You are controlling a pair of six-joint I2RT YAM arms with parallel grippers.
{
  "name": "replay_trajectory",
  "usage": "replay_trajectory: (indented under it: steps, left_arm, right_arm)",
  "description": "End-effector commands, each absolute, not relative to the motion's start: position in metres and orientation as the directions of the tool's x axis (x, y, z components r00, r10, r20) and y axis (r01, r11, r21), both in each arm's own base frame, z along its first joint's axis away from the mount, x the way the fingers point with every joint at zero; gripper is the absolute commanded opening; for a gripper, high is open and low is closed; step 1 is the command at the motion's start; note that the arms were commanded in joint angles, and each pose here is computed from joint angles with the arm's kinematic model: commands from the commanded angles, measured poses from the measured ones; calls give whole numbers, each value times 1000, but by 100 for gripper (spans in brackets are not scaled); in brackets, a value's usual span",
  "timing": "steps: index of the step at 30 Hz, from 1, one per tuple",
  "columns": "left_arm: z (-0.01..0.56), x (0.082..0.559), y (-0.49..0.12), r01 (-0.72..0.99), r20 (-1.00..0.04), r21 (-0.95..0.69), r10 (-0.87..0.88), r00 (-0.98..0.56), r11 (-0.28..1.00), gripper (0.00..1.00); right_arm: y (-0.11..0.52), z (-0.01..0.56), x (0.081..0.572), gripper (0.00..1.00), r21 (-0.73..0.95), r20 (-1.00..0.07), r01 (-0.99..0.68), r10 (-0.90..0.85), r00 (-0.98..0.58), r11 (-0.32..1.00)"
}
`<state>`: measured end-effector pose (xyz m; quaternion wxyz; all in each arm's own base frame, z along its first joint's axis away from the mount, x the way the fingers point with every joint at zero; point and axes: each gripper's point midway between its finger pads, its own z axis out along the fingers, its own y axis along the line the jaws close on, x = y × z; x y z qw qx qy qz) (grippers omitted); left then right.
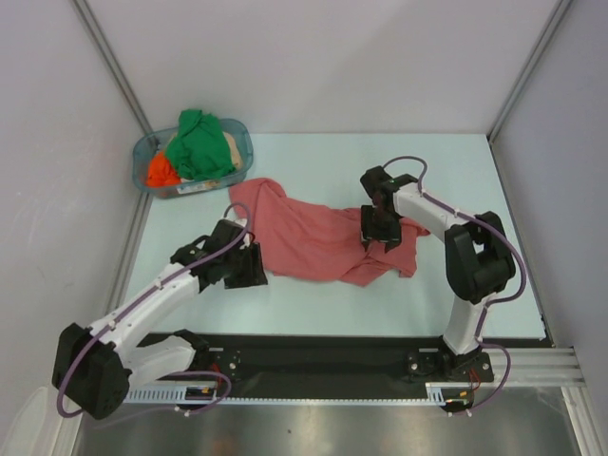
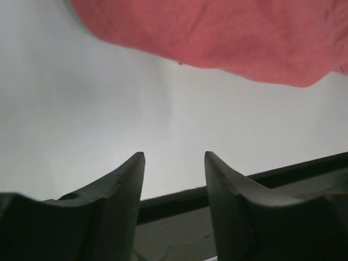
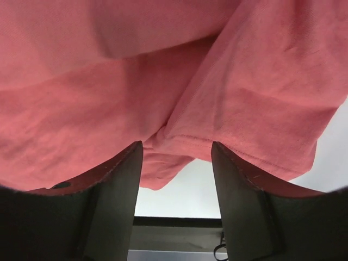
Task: Fold and stack the t-shirts
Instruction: Flatten the tshirt out
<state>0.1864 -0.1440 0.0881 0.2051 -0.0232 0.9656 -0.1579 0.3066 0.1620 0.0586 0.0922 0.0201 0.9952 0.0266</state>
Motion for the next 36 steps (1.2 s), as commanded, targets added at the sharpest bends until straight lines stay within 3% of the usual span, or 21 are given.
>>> replay_trajectory:
  steps: [1, 2, 3, 5, 8, 10, 12, 15, 25, 32, 36]
  left_arm:
    - [96, 214, -168, 27, -436, -407, -168, -884, 913, 52]
    - [95, 216, -172, 26, -435, -424, -178, -883, 905, 39]
    - [94, 218, -177, 19, -428, -447, -195, -883, 894, 35]
    - [87, 222, -187, 23, -408, -483, -202, -890, 875, 29]
    - [73, 219, -194, 6, -353, -481, -187, -917, 877, 25]
    - [65, 216, -194, 6, -338, -464, -171, -926, 886, 27]
    - [52, 215, -188, -12, -321, -421, -162, -933, 907, 36]
    - [49, 224, -189, -1, -342, -409, -154, -927, 912, 41]
    - [24, 249, -184, 41, -373, -303, -79, -925, 952, 37]
    - [34, 266, -185, 82, -435, -281, -50, -899, 956, 48]
    - [31, 273, -190, 104, -425, -278, -25, -905, 955, 45]
  right_arm:
    - [166, 68, 331, 58, 54, -253, 77, 88, -964, 996]
    - [169, 67, 334, 56, 64, -253, 86, 99, -962, 994]
    - [170, 63, 334, 53, 62, -244, 90, 103, -964, 994]
    - [172, 60, 337, 43, 70, -244, 98, 112, -963, 993]
    - [171, 55, 337, 43, 54, -238, 101, 111, -965, 993]
    - [168, 53, 337, 43, 49, -236, 104, 112, -965, 993]
    - [170, 52, 336, 43, 59, -231, 101, 112, -967, 993]
    - [173, 55, 337, 43, 76, -235, 98, 113, -965, 992]
    - [170, 53, 338, 38, 86, -235, 98, 116, -965, 991]
    - [168, 48, 332, 44, 93, -212, 99, 117, -970, 991]
    - [169, 45, 334, 42, 95, -209, 105, 123, -970, 990]
